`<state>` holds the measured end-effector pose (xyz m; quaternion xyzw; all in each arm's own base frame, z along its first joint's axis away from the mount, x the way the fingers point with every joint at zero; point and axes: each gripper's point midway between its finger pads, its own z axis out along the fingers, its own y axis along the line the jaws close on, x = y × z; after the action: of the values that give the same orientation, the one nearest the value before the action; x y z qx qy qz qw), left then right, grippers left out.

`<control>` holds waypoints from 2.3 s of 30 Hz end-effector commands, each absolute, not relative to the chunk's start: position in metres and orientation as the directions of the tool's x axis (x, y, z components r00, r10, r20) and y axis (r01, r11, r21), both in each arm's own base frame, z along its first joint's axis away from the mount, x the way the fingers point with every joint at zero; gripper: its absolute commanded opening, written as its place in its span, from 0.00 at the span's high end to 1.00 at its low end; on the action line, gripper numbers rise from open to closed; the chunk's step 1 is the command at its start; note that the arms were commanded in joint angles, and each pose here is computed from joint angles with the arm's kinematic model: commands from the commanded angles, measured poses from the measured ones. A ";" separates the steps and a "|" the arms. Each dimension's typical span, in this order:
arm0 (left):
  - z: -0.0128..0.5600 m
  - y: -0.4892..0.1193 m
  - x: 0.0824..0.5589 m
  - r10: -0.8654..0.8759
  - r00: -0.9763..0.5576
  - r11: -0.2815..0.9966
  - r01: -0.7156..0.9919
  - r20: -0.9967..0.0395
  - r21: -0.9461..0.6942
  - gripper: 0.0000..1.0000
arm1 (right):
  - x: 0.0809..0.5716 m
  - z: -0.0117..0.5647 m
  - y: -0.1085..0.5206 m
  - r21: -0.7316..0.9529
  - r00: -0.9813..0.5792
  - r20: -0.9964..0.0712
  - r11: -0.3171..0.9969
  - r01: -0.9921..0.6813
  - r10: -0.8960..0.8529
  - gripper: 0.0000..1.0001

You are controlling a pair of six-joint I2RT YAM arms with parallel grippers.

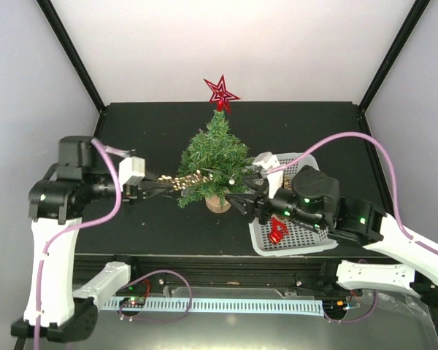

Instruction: Decorate the small christmas tree

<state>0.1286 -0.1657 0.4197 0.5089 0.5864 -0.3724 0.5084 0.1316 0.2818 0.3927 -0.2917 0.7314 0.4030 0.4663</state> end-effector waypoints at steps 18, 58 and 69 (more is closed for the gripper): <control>0.384 -0.205 0.098 0.318 -0.277 -0.074 0.946 -0.907 -0.315 0.98 | 0.123 0.408 0.308 0.170 -0.245 -0.958 0.393 -0.904 -0.149 0.42; 0.385 -0.206 0.115 0.329 -0.242 0.005 0.967 -0.913 -0.255 0.30 | 0.128 0.418 0.311 0.159 -0.220 -0.969 0.404 -0.901 -0.110 0.99; 0.366 -0.178 0.155 0.341 -0.276 0.359 0.922 -0.899 -0.147 0.17 | 0.147 0.418 0.284 0.142 -0.218 -0.972 0.521 -0.842 -0.087 0.99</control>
<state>0.1332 -0.1912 0.3653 0.4847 0.6830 -0.4057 0.3661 0.1365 0.2978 0.4158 -0.3549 0.6861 0.3804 0.5086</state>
